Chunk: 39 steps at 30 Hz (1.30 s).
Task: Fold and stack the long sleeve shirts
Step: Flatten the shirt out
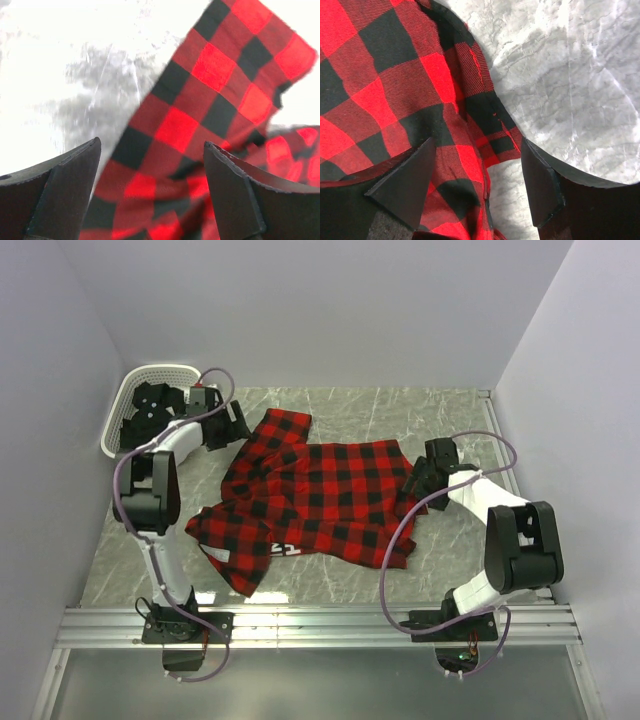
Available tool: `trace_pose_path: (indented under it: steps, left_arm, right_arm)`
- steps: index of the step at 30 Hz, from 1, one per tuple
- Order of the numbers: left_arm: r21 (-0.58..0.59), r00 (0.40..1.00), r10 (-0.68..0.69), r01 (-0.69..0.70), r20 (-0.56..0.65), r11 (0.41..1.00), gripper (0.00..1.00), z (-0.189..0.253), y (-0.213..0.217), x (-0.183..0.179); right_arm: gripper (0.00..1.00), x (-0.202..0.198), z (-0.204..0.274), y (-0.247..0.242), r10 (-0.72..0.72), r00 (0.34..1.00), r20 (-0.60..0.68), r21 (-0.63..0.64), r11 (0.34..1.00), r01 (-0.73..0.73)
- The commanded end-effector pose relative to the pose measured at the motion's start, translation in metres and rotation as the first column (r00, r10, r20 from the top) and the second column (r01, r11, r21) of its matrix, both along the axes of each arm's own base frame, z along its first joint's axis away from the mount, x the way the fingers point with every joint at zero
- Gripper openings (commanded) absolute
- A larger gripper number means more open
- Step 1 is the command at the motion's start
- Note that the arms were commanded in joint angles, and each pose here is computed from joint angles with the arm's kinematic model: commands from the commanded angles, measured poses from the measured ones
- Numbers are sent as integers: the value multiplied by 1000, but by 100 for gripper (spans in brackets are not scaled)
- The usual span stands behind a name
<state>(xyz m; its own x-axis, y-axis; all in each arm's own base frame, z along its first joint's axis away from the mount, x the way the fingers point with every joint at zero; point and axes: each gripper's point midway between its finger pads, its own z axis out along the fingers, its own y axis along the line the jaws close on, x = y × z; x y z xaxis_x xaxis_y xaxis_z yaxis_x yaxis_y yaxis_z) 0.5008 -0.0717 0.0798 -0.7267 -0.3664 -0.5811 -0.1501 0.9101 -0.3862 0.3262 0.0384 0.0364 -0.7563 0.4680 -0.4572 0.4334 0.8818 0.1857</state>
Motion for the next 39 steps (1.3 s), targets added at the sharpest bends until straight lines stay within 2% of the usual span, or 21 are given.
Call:
trace_pose_path:
  steps: [1, 6, 12, 18, 20, 24, 27, 28, 29, 30, 31, 35, 36, 38, 39]
  left_arm:
    - [97, 998, -57, 56, 4, 994, 86, -7, -1, 15]
    - [180, 995, -60, 73, -75, 981, 85, -39, -3, 12]
    - [273, 985, -43, 88, -168, 958, 85, -65, -7, -8]
    - [338, 965, -57, 144, -255, 930, 77, -93, -21, -35]
    - [338, 962, -53, 146, -268, 930, 67, -97, -22, -38]
    - [350, 959, -70, 168, -276, 922, 51, -100, -25, -38]
    - [371, 958, -68, 173, -279, 912, 38, -100, -22, -35]
    - [378, 959, -66, 172, -277, 910, 28, -101, -21, -33]
    - [389, 960, -62, 170, -274, 905, 22, -101, -19, -31]
    - [394, 963, -64, 166, -261, 904, 15, -99, -19, -26]
    - [399, 965, -65, 165, -254, 902, 1, -97, -20, -23]
    - [408, 969, -68, 164, -239, 898, 0, -99, -22, -7]
    - [414, 975, -64, 151, -215, 898, 1, -93, -22, 4]
    - [435, 971, -54, 153, -233, 887, 0, -96, -19, 8]
    - [449, 978, -47, 135, -202, 883, 0, -87, -18, 19]
  right_arm:
    - [74, 7, -2, 1, 4, 1000, 15, 8, 1000, -4]
    - [72, 1, -8, 4, 12, 1000, -10, 26, 1000, -12]
    - [69, -3, -15, 3, 14, 999, -36, 21, 1000, -13]
    - [66, -6, -23, 2, 12, 998, -60, 16, 1000, -11]
    - [64, -7, -25, 2, 17, 998, -68, 14, 1000, -16]
    - [51, -10, -31, 3, 21, 995, -94, 17, 1000, -19]
    - [47, -11, -34, 2, 16, 993, -117, 9, 1000, -15]
    - [45, -10, -33, 2, 17, 993, -118, 8, 1000, -16]
    - [42, -10, -33, 1, 17, 992, -123, 4, 1000, -16]
    - [34, -11, -34, 1, 17, 991, -132, 2, 1000, -17]
    - [29, -13, -35, 0, 19, 990, -136, 1, 1000, -19]
    - [4, -18, -35, -3, 6, 989, -150, -12, 1000, -8]
    - [1, -21, -35, -4, 3, 988, -155, -18, 1000, -6]
    - [0, -23, -34, -7, -14, 988, -156, -30, 1000, 9]
    - [0, -23, -31, -12, -30, 988, -153, -40, 999, 24]
